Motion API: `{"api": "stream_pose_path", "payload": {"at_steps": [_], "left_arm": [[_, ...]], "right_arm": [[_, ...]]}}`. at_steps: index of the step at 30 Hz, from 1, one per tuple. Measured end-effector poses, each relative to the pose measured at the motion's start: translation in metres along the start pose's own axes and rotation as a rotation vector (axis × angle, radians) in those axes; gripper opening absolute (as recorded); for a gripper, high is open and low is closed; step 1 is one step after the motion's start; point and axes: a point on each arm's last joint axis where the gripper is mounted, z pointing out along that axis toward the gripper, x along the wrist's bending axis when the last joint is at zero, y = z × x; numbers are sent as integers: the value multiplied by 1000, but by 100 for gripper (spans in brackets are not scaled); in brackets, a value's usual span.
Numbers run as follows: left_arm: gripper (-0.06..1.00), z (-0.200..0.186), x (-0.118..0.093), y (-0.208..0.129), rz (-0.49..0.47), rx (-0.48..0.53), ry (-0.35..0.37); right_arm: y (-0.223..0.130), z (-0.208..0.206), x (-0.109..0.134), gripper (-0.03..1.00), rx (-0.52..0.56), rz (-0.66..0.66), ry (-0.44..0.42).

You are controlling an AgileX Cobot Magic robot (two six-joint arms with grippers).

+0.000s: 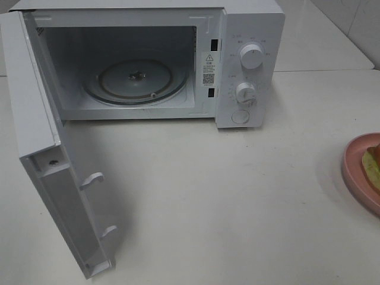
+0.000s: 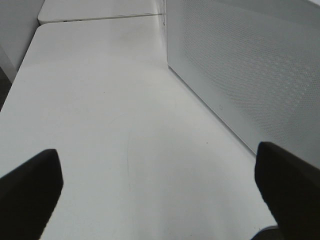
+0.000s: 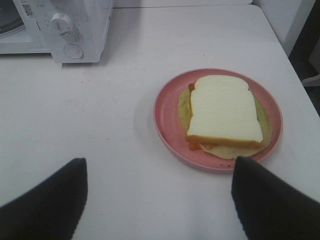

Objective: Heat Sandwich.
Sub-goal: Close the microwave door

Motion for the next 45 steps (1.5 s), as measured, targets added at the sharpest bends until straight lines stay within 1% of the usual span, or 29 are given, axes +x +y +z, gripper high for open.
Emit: {"api": "stream_pose_path", "payload": {"at_steps": [15, 20, 23, 24, 25, 27, 28, 29, 31, 32, 33, 34, 36, 37, 38, 40, 41, 43, 45], "left_arm": [[99, -1, 0, 2, 0, -12, 0], [98, -2, 0, 13, -1, -40, 2], [94, 9, 1, 20, 1, 0, 3], [90, 16, 1, 25, 2, 18, 3], [90, 16, 1, 25, 2, 18, 3], [82, 23, 1, 31, 2, 25, 3], [72, 31, 1, 36, 3, 34, 2], [72, 31, 1, 36, 3, 34, 2], [62, 40, 1, 42, 3, 43, 1], [51, 49, 1, 47, 4, 56, 1], [51, 49, 1, 47, 4, 56, 1], [47, 53, 1, 49, 4, 59, 1], [35, 63, 1, 53, 6, 75, 2], [22, 73, 2, 57, 17, 88, 9], [22, 73, 2, 57, 17, 88, 9], [7, 84, 4, 59, 40, 114, 23], [1, 93, 5, 62, 70, 125, 39], [0, 98, 6, 63, 86, 124, 46], [0, 108, 6, 65, 102, 99, 48]], "right_arm": [[0, 0, 0, 76, 0, 0, 0], [0, 0, 0, 76, 0, 0, 0], [0, 0, 0, 76, 0, 0, 0], [0, 0, 0, 76, 0, 0, 0], [0, 0, 0, 76, 0, 0, 0], [0, 0, 0, 76, 0, 0, 0], [0, 0, 0, 76, 0, 0, 0], [0, 0, 0, 76, 0, 0, 0], [0, 0, 0, 76, 0, 0, 0], [0, 0, 0, 76, 0, 0, 0], [0, 0, 0, 76, 0, 0, 0], [0, 0, 0, 76, 0, 0, 0], [0, 0, 0, 76, 0, 0, 0], [0, 0, 0, 76, 0, 0, 0], [0, 0, 0, 76, 0, 0, 0], [0, 0, 0, 76, 0, 0, 0], [0, 0, 0, 76, 0, 0, 0], [0, 0, 0, 76, 0, 0, 0], [0, 0, 0, 76, 0, 0, 0]]}}
